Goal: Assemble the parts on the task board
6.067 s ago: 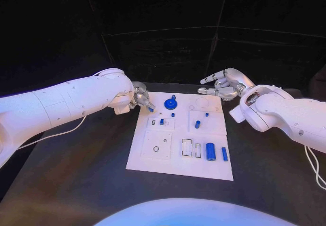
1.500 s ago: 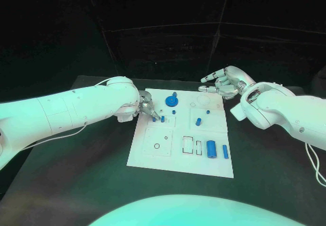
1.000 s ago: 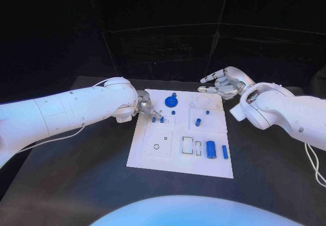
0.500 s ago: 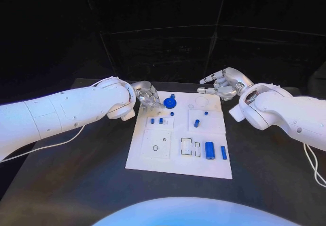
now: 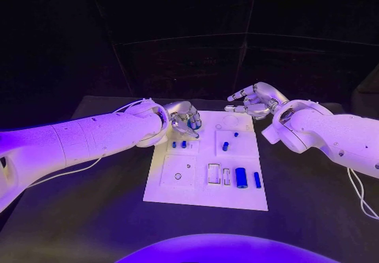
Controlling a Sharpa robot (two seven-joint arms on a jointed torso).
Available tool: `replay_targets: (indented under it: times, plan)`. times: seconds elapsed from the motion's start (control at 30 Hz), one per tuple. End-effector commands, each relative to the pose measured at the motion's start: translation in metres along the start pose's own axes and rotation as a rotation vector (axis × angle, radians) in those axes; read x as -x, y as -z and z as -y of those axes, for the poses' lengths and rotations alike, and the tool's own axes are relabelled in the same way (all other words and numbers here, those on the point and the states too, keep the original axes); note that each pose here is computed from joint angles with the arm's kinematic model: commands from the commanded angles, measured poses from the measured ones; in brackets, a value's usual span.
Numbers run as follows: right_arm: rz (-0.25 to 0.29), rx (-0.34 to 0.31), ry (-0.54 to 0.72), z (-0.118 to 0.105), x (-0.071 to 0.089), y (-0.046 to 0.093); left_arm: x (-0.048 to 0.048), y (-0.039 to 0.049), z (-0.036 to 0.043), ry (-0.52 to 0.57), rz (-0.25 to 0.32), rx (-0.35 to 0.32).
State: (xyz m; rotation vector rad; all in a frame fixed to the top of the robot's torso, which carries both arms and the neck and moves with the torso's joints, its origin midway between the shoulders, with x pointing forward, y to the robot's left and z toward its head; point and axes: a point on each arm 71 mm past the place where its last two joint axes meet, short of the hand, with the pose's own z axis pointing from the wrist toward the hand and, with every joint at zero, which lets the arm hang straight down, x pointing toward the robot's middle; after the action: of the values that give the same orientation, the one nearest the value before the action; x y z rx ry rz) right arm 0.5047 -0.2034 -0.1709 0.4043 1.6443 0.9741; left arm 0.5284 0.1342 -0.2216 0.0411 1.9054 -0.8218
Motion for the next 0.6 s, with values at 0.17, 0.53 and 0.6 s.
replay_targets:
  times: [0.17, 0.53, 0.6]
  plan:
    - [-0.001, 0.008, -0.003, -0.002, 0.000, -0.001, -0.0091, -0.0096, 0.0019, -0.177, -0.021, -0.062]
    - [-0.003, 0.011, -0.003, -0.003, -0.002, -0.002, -0.0139, -0.0188, -0.0004, -0.226, -0.035, -0.027]
    - [-0.003, 0.011, -0.003, -0.003, -0.002, -0.002, -0.0138, -0.0200, -0.0005, -0.229, -0.033, -0.023]
